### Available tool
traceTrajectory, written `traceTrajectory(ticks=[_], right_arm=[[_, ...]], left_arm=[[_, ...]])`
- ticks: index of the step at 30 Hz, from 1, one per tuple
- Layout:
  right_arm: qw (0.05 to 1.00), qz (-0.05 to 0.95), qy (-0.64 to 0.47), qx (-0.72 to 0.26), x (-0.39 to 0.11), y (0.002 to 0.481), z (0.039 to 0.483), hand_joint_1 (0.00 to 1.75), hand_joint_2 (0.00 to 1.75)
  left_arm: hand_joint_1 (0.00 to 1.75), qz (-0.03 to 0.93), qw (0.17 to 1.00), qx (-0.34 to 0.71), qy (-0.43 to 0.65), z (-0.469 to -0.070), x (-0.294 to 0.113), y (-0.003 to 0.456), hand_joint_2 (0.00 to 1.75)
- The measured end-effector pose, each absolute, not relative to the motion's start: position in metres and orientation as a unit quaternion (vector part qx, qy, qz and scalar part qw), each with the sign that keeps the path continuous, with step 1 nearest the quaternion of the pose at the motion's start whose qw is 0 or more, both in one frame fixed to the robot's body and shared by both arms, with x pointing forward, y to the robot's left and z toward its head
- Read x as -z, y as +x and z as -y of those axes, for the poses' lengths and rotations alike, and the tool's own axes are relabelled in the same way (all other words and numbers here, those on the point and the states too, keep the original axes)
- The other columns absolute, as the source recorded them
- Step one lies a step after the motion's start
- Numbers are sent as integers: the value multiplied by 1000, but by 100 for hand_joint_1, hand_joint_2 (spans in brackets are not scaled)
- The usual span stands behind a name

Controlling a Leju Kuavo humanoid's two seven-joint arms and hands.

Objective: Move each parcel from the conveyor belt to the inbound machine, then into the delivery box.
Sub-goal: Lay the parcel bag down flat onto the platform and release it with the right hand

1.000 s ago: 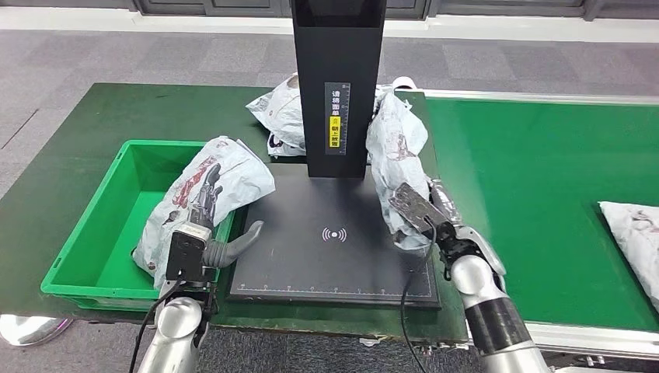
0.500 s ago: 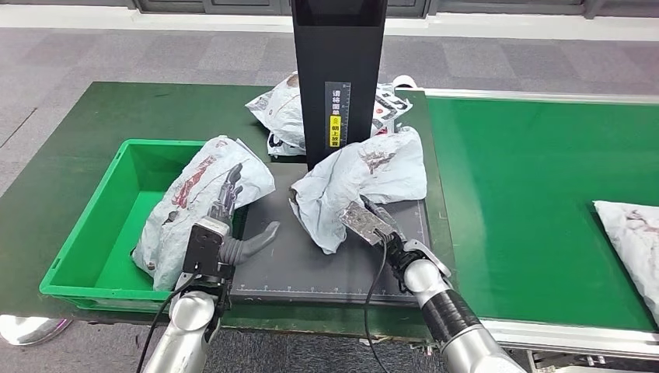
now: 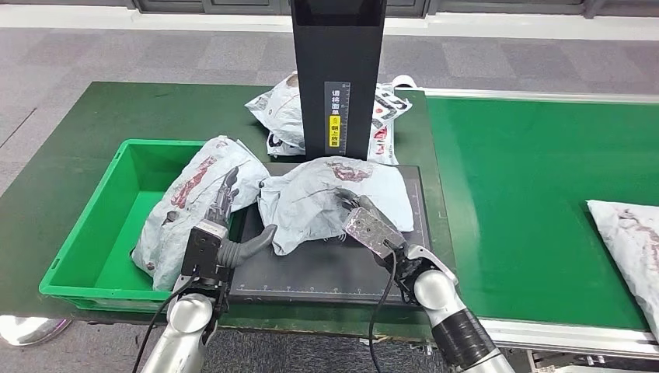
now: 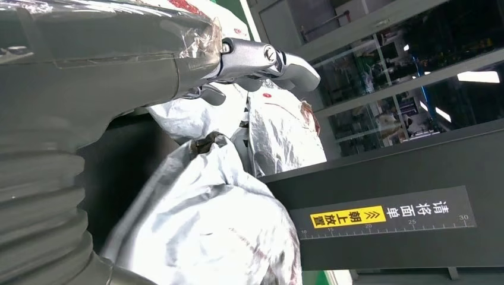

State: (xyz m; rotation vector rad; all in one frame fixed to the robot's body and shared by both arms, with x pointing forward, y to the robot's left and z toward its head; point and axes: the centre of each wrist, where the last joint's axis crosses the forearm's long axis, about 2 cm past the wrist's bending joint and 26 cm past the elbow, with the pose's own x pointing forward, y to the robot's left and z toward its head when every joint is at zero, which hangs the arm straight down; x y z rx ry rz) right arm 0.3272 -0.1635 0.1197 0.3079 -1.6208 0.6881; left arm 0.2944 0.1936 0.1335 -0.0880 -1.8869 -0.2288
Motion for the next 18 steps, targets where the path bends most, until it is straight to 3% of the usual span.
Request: traceTrajectory(ticks=[7,16,18], right_arm=[[528,798,175,-231,-162,319,177,0,0],[445,868,113,-189,-210,288,195,0,0],[437,875,99,-181,-213,285,200,0,87]], left_arm=[[0,810,579,91,-25,-197,-131,291,175],[0,811,578,89,-4,-201,-133,297,175],[0,810,579,91,4,-202,-133,297,175]])
